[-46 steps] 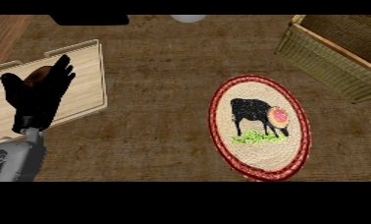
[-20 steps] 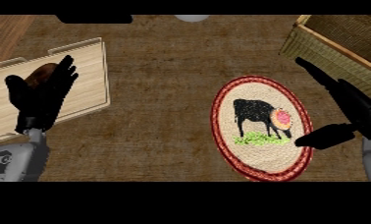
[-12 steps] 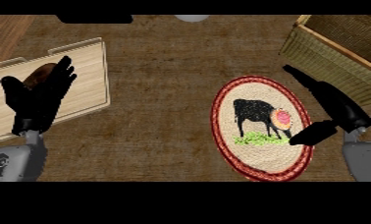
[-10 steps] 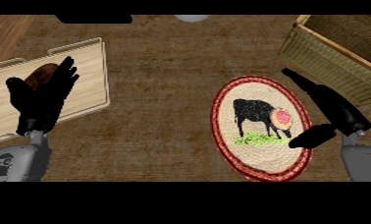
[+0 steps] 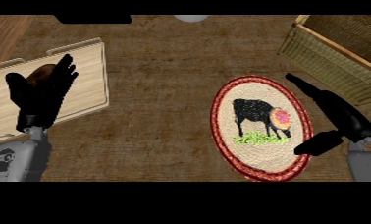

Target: Pick the cupcake from the placemat and place it in the basket

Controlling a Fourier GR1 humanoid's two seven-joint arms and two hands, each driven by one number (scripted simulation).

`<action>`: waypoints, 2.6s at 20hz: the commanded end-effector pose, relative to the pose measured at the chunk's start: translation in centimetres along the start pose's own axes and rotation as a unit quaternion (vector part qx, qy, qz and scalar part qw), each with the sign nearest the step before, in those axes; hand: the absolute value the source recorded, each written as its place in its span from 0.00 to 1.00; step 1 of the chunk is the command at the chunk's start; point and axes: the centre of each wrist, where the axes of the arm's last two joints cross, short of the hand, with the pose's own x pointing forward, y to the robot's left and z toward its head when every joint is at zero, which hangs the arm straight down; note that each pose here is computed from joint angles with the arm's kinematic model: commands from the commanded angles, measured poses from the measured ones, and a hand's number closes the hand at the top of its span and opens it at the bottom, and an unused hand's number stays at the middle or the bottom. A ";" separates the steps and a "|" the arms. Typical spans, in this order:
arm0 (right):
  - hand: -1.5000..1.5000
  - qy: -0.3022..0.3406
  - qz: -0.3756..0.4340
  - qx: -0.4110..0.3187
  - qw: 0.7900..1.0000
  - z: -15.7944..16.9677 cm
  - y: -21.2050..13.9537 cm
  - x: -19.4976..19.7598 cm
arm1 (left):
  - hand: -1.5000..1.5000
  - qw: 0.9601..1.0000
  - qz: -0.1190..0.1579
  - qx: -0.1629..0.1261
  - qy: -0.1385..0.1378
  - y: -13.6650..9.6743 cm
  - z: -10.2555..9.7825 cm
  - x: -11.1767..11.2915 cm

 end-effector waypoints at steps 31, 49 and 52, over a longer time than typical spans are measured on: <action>1.00 0.053 0.088 -0.006 0.995 -6.0 7.5 6.4 | 0.50 1.000 -0.002 -0.004 0.001 0.4 -1.0 -0.6; 1.00 0.077 -0.131 -0.253 0.956 -10.7 6.9 28.0 | 0.50 0.999 -0.007 -0.041 -0.005 -2.2 -1.0 0.1; 1.00 0.025 -0.119 -0.316 0.941 -10.3 6.5 31.6 | 0.50 1.000 -0.010 -0.022 -0.008 -0.4 -1.8 1.4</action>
